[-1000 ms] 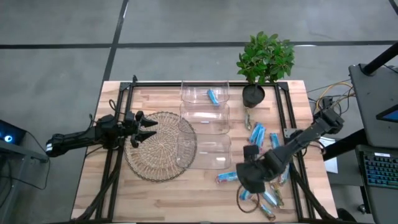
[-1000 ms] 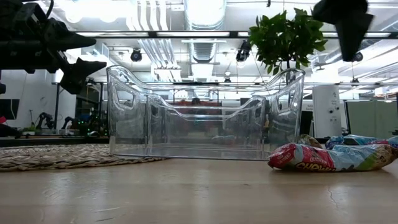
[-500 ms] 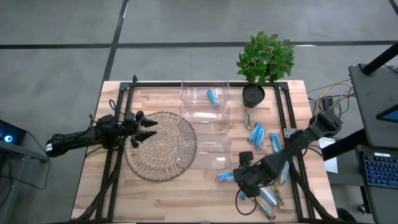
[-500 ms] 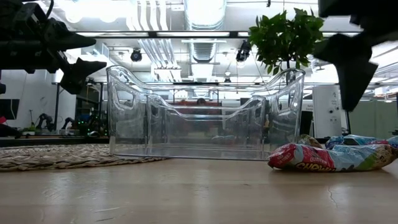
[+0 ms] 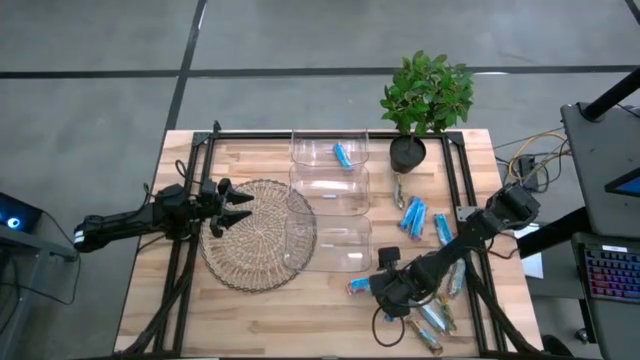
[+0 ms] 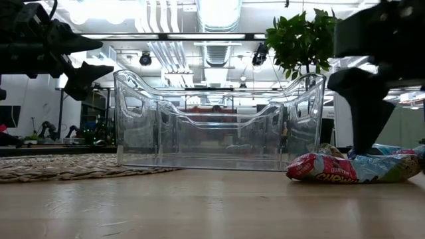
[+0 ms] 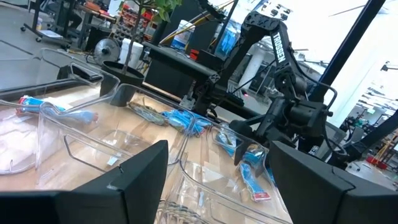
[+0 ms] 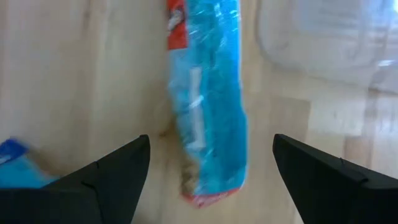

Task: Pick and place Granola Bars by type
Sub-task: Put the red granola bar into the top transparent bin

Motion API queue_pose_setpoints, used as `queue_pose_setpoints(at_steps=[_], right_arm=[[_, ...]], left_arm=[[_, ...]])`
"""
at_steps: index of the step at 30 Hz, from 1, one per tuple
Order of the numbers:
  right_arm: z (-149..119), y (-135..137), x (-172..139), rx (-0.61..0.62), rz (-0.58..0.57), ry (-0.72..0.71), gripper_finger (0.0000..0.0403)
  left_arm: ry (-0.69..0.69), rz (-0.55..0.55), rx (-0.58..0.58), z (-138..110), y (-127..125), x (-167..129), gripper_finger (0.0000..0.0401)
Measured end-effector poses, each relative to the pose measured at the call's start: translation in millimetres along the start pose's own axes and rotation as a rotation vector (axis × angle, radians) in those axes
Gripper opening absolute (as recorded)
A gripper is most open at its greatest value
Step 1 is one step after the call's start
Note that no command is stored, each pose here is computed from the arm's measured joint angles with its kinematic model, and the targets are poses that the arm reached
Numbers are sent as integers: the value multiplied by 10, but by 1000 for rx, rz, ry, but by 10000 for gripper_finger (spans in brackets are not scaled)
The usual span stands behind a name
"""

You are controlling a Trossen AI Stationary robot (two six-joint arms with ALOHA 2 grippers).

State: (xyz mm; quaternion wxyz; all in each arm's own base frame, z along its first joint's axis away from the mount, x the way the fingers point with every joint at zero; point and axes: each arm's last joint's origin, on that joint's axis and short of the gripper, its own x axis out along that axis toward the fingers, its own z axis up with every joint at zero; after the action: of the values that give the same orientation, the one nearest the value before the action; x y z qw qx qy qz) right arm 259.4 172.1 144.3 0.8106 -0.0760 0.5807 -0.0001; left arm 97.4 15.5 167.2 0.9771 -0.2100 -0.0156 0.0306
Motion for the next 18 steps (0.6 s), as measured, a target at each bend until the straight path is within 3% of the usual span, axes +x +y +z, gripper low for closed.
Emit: queue_pose_setpoints(at_steps=[5,9,18], right_arm=[[7,-16,86,-1,-9,20,321],[15,-3,102,0,0,19,292],[4,-9,95,3,8,13,146]], left_arm=[[3,1,0,-2,1,2,261],[4,1,0,-2,1,2,261],[4,2,0,-3,1,2,261]])
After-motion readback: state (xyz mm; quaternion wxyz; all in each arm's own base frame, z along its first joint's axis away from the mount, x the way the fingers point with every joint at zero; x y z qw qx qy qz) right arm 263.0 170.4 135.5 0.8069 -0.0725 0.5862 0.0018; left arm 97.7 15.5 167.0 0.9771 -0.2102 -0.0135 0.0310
